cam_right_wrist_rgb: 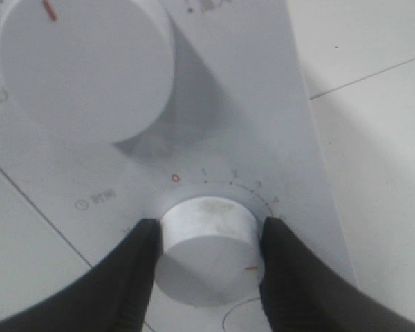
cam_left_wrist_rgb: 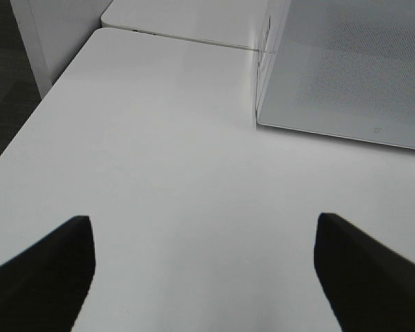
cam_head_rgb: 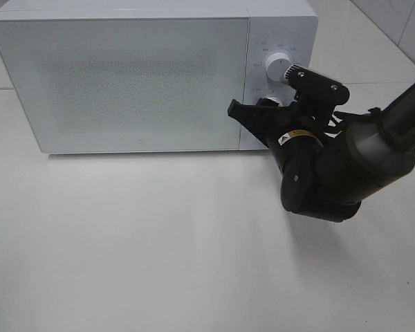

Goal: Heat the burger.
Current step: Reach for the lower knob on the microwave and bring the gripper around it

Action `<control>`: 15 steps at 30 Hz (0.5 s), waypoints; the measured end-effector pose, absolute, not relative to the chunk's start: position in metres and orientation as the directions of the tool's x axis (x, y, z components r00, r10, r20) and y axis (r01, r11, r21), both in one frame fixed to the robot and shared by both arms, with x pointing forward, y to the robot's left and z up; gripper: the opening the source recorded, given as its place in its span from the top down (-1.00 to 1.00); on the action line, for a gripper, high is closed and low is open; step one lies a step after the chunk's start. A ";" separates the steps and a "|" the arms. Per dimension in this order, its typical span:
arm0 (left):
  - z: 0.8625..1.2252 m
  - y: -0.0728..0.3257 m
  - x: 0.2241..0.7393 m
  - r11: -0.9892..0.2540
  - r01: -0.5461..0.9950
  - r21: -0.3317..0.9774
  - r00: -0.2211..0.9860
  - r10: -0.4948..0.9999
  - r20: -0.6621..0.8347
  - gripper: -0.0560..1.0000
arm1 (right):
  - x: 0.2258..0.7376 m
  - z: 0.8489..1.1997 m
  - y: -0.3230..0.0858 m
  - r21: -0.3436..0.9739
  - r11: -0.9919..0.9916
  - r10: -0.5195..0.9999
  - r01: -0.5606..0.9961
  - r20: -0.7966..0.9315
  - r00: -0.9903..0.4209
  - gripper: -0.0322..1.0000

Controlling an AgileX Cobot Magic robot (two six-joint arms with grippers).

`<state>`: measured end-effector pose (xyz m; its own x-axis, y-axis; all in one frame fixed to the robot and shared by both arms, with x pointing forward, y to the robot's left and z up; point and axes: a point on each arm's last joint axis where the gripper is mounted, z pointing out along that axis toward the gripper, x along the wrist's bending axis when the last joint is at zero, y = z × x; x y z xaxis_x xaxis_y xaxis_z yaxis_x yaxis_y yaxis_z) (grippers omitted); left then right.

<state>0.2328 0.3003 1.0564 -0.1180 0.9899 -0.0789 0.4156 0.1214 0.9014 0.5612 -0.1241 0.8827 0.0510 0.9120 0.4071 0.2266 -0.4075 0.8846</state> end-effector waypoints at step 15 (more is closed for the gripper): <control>1.056 0.300 0.233 0.121 0.416 0.901 -0.118 0.990 -0.079 -0.65 | 0.560 0.881 -0.125 0.517 -0.837 0.543 0.181 0.827 0.147 0.14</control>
<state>0.2328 0.3003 1.0564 -0.1180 0.9899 -0.0789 0.4156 0.1214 0.9014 0.5596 -0.1249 0.8811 0.1468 0.5429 0.8269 0.1813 -0.8365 0.5170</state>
